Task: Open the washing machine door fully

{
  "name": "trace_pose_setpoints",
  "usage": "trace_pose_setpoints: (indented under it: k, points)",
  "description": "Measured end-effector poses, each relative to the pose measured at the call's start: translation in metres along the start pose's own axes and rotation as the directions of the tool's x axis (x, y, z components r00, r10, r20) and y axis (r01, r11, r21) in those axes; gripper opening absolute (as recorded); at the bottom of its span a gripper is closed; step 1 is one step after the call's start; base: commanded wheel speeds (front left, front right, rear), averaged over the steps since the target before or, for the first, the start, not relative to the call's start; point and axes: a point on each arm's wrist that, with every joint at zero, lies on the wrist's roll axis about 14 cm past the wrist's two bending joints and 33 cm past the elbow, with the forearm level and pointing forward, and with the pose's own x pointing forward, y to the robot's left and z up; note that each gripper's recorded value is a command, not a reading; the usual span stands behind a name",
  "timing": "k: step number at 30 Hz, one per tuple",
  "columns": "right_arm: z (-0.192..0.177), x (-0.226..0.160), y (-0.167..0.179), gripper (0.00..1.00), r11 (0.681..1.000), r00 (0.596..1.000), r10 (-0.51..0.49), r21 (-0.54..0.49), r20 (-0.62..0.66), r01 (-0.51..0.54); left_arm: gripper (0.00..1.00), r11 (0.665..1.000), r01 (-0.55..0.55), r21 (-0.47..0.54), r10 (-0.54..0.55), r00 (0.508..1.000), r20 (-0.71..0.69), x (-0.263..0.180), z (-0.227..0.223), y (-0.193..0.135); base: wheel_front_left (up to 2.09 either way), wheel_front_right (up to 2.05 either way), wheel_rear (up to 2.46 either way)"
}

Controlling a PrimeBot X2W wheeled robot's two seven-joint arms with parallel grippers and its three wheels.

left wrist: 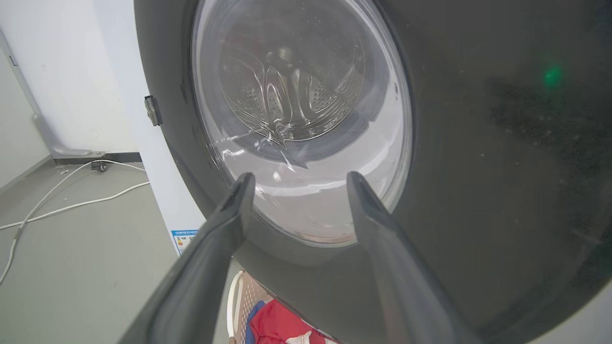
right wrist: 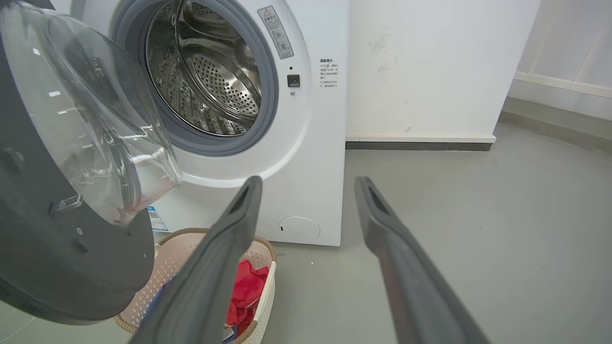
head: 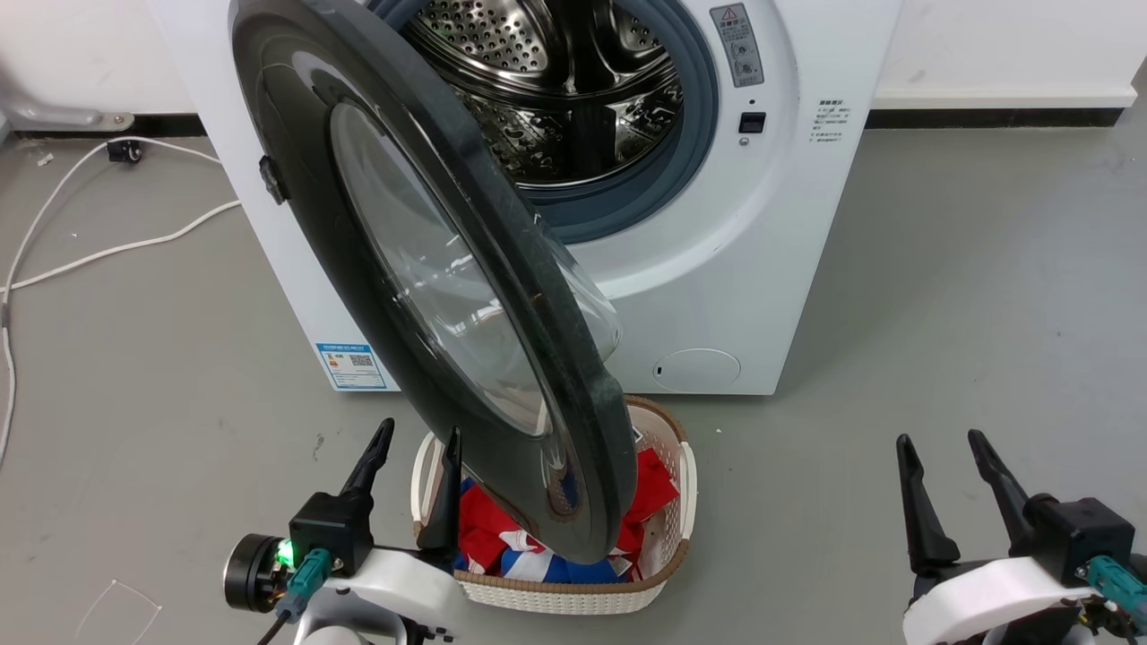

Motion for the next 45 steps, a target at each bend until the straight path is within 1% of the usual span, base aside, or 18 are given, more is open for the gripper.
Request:
trace_pose_setpoints:
  k: [17, 20, 21, 22, 29, 33, 36, 39, 42, 45]
  points:
    - [-0.004, -0.002, 0.007, 1.00, 1.000, 1.000, 0.013, 0.016, -0.011, -0.013, 1.00, 1.000, -0.005, 0.001, 0.005, 1.000, -0.004, 0.004, -0.002, 0.001, 0.00, 0.00, 0.00]
    - [-0.004, -0.002, 0.007, 1.00, 1.000, 1.000, 0.012, 0.017, -0.011, -0.012, 1.00, 1.000, -0.004, 0.017, 0.004, 1.000, -0.009, 0.004, -0.003, 0.001, 0.00, 0.00, 0.00]
    - [-0.004, -0.002, 0.007, 1.00, 1.000, 1.000, 0.012, 0.017, -0.011, -0.011, 0.31, 1.000, -0.006, 0.014, 0.006, 1.000, -0.012, 0.004, -0.004, 0.001, 0.00, 0.00, 0.00]
    - [-0.004, -0.001, 0.007, 1.00, 1.000, 1.000, 0.012, 0.017, -0.011, -0.011, 0.00, 1.000, -0.011, 0.010, 0.011, 1.000, -0.009, 0.005, -0.003, 0.002, 0.00, 0.00, 0.00]
    - [-0.005, -0.001, 0.006, 1.00, 1.000, 1.000, 0.008, 0.016, -0.014, -0.008, 0.00, 1.000, -0.013, 0.002, 0.013, 1.000, -0.003, 0.007, -0.002, 0.002, 0.00, 0.00, 0.00]
    - [-0.004, 0.000, 0.005, 1.00, 1.000, 1.000, 0.008, 0.015, -0.010, -0.007, 0.00, 1.000, -0.030, 0.009, 0.029, 0.998, 0.060, 0.015, 0.019, 0.007, 0.00, 0.00, 0.00]
    - [-0.003, 0.000, 0.005, 1.00, 1.000, 1.000, 0.008, 0.016, -0.006, -0.008, 0.00, 0.999, -0.045, 0.011, 0.043, 0.990, 0.138, 0.018, 0.044, 0.011, 0.00, 0.00, 0.00]
    - [-0.003, 0.000, 0.005, 1.00, 1.000, 1.000, 0.008, 0.015, -0.008, -0.008, 0.00, 0.998, -0.056, 0.021, 0.049, 0.970, 0.238, 0.022, 0.078, 0.013, 0.00, 0.00, 0.00]
    - [-0.002, 0.000, 0.004, 1.00, 1.000, 1.000, 0.005, 0.017, -0.009, -0.005, 0.00, 0.997, -0.069, 0.040, 0.051, 0.934, 0.353, 0.023, 0.118, 0.014, 0.00, 0.00, 0.00]
    - [-0.002, 0.000, 0.004, 1.00, 1.000, 1.000, 0.004, 0.017, -0.008, -0.004, 0.00, 0.997, -0.059, 0.055, 0.027, 0.886, 0.463, 0.019, 0.157, 0.007, 0.00, 0.00, 0.00]
